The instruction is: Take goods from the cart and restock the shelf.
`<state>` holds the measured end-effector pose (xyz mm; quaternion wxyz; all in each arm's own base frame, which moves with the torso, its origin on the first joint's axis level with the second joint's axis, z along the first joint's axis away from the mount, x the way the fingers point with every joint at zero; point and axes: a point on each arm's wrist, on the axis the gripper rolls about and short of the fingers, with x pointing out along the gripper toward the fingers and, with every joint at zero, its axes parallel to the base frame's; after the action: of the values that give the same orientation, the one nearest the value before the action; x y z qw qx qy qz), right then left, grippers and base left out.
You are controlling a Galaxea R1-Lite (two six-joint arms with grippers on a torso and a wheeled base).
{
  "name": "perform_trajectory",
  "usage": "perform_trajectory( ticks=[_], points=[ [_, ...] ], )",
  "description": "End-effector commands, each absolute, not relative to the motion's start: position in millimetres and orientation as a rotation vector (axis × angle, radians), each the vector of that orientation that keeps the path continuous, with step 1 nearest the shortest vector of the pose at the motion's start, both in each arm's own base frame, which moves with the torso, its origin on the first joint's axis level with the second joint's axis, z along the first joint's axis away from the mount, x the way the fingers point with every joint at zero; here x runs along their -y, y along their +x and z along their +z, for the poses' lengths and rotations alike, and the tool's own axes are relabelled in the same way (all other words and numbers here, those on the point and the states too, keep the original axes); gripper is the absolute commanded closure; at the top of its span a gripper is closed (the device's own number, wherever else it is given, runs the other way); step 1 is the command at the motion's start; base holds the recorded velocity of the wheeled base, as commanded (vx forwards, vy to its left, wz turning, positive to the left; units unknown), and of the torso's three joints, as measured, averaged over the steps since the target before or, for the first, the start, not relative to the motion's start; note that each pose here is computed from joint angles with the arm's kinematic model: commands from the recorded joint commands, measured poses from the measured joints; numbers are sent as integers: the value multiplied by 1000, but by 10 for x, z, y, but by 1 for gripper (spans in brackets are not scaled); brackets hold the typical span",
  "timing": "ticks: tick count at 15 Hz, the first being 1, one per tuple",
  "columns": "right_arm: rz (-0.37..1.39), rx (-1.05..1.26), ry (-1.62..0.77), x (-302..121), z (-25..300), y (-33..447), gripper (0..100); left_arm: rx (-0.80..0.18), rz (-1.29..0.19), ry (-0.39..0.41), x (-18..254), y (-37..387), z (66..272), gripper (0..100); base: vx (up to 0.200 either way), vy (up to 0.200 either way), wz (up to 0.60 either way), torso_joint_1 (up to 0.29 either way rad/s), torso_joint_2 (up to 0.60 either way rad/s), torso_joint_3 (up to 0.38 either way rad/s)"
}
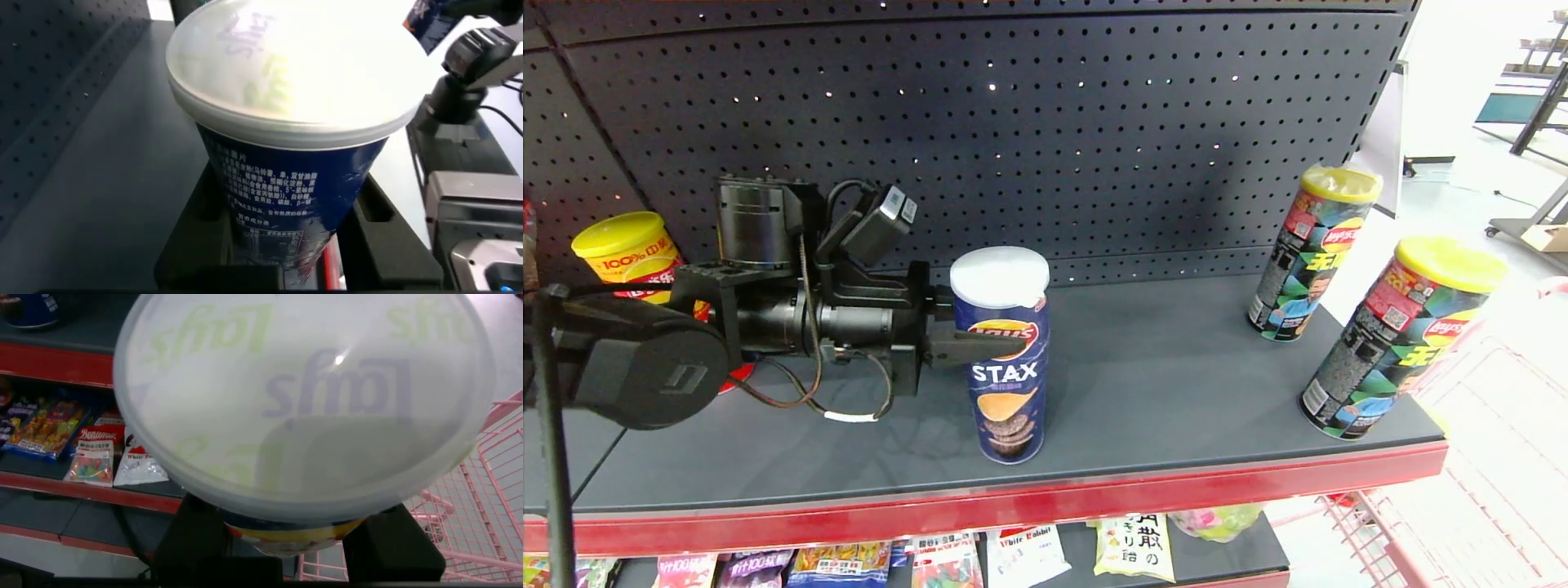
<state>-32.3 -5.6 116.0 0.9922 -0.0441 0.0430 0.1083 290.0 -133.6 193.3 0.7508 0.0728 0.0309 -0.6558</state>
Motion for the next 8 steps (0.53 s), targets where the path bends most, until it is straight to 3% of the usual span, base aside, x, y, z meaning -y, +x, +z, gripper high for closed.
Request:
perform_trajectory(
  ticks=[1,8],
  points=[
    [218,-88,-89,55,1161,-321,100,-82,-1438,155,1327,2847,1893,100,0,0,0,0,0,0],
    [218,-88,-89,55,1161,-321,100,-94,-1444,149,1309,2813,1872,100,0,0,0,0,0,0]
  ],
)
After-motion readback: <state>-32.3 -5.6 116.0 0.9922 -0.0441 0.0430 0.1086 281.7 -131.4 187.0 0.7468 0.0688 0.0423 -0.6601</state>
